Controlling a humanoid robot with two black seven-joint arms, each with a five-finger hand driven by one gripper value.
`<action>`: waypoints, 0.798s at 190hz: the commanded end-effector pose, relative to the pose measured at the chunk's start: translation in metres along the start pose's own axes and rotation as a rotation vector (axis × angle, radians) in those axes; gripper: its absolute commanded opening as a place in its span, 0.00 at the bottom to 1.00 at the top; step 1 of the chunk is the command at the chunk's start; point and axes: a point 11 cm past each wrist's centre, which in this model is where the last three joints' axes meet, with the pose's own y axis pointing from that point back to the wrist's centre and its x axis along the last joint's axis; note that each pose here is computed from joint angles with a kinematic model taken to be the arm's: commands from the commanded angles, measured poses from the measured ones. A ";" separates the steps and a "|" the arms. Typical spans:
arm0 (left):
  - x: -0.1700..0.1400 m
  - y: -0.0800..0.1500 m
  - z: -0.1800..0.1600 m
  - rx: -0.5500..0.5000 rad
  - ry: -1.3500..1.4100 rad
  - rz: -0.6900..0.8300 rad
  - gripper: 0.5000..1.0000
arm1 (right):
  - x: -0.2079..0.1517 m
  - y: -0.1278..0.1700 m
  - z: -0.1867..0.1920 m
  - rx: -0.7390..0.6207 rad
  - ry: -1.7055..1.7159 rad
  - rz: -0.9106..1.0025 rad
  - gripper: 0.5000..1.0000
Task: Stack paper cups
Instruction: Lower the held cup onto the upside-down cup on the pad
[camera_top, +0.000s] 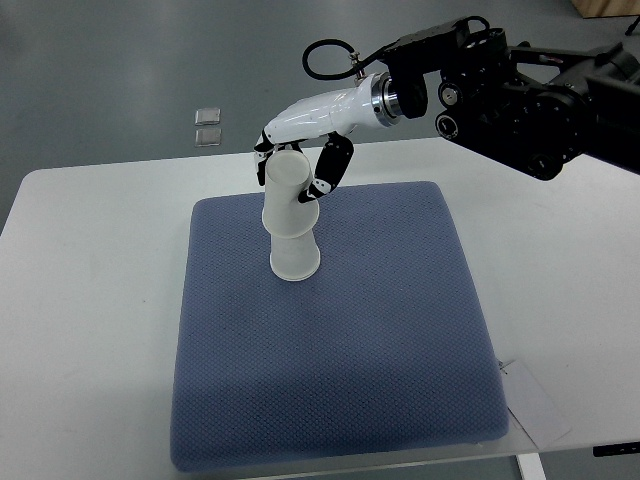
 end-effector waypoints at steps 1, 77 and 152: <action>0.000 0.000 0.000 0.000 0.000 0.000 1.00 | -0.003 -0.003 0.000 0.000 -0.005 -0.002 0.00; 0.000 0.000 0.000 0.000 0.000 0.000 1.00 | -0.022 -0.014 0.003 -0.014 -0.039 -0.012 0.40; 0.000 0.000 0.000 0.000 0.000 0.000 1.00 | -0.027 -0.012 0.005 -0.018 -0.064 -0.057 0.81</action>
